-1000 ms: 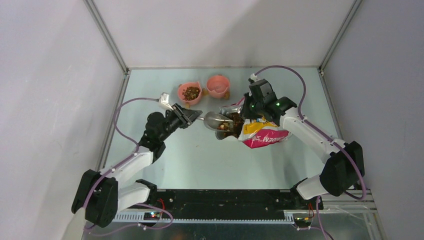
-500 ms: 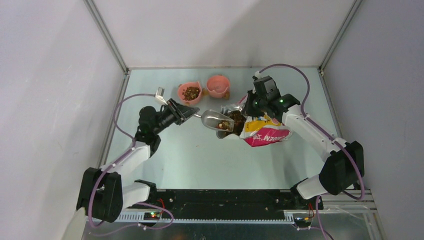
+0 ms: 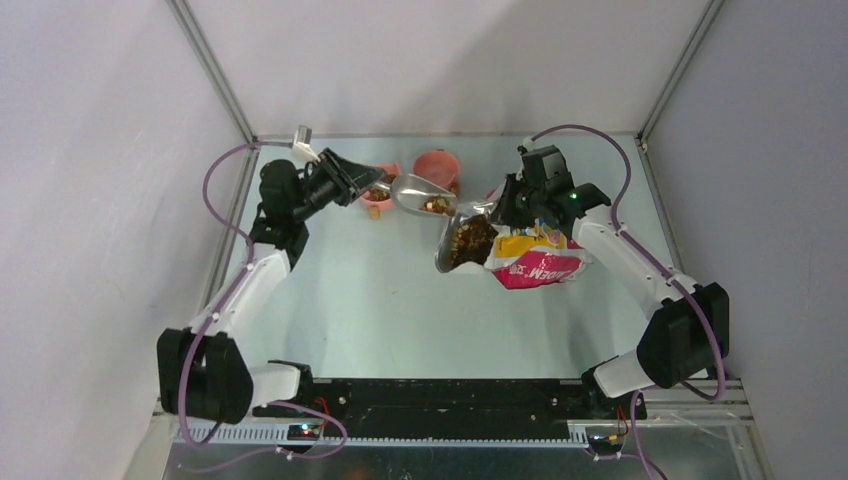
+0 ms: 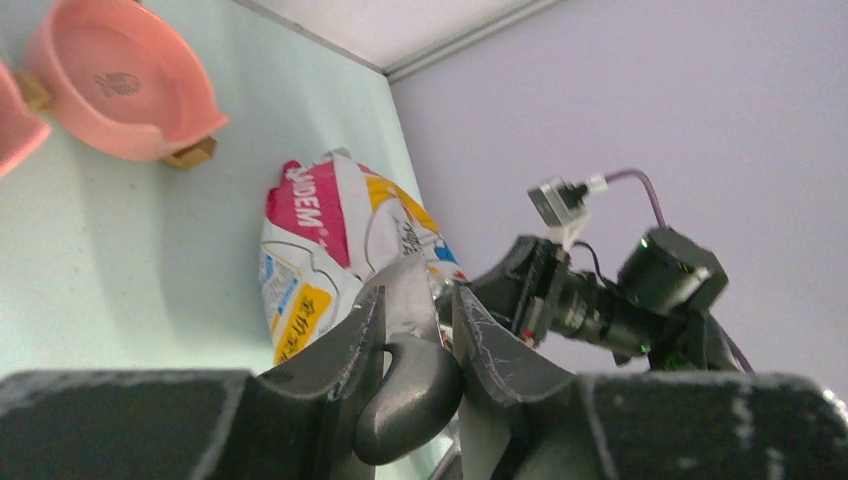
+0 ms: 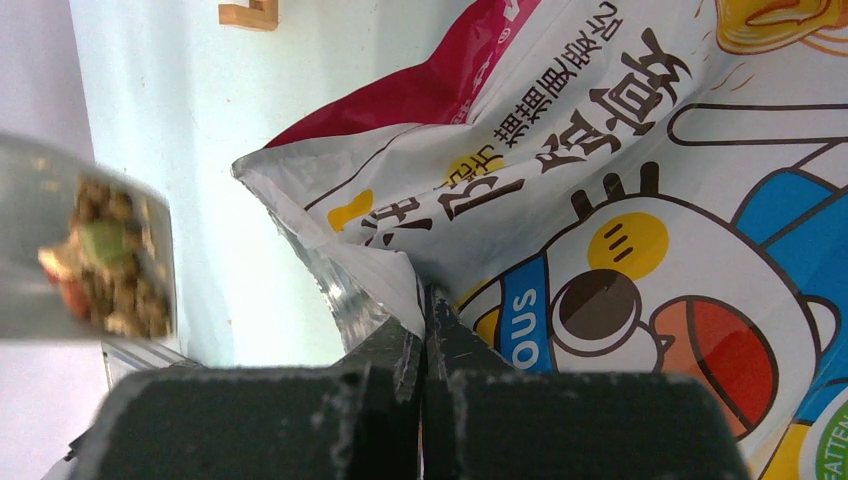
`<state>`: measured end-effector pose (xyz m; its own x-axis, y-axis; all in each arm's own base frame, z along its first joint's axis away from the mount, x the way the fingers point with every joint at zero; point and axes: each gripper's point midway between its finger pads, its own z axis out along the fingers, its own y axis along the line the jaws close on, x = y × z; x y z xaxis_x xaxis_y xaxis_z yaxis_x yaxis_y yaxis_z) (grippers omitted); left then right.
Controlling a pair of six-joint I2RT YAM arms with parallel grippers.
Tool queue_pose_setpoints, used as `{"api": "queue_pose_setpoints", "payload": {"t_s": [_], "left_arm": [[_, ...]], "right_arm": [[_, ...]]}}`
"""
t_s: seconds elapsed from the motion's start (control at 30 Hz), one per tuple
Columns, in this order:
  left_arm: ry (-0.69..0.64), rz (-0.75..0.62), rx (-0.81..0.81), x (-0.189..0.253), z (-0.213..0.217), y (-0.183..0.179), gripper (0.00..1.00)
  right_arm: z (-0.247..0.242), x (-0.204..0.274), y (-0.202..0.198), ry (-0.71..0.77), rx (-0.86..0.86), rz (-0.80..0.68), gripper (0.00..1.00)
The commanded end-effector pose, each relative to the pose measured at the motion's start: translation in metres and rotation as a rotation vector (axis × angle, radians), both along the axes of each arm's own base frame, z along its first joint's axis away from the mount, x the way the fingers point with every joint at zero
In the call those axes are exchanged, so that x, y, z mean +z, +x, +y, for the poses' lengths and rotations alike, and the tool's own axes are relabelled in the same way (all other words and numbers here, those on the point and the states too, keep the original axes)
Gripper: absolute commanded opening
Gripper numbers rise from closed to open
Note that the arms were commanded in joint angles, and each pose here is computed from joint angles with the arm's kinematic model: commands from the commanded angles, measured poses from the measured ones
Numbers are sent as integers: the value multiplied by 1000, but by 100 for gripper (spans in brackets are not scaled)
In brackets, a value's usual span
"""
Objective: Serve the pet food
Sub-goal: Pour the pet food into the pet food bowl.
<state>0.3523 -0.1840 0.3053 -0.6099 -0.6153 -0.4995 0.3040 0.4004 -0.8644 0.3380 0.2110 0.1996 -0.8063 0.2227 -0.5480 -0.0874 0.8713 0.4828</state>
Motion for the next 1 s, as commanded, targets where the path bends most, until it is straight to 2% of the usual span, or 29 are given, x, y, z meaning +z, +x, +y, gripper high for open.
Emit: {"api": "queue_pose_setpoints", "payload": {"t_s": [0.0,0.13,0.33,0.53,0.67,0.83,0.97], "left_arm": [[-14,4,81,11,15,37,0],[-23,4,141,13,22,74,0],[36,-13,222,0,31,133,0],[128,9,319,-37,44,192,0],[208,-39,329,-52,45,214,0],[301,-136,276,-67,32,223,0],[320,-145,304,-81,28,232,0]], "right_arm": [[-16,24,27,20,-77,-88,0],[-21,21,31,23,-79,-82,0],[-25,19,35,24,-80,-78,0],[-27,16,38,38,-83,-67,0],[-31,16,40,42,-91,-63,0],[-34,13,41,56,-109,-40,0],[-33,12,39,65,-106,-27,0]]}}
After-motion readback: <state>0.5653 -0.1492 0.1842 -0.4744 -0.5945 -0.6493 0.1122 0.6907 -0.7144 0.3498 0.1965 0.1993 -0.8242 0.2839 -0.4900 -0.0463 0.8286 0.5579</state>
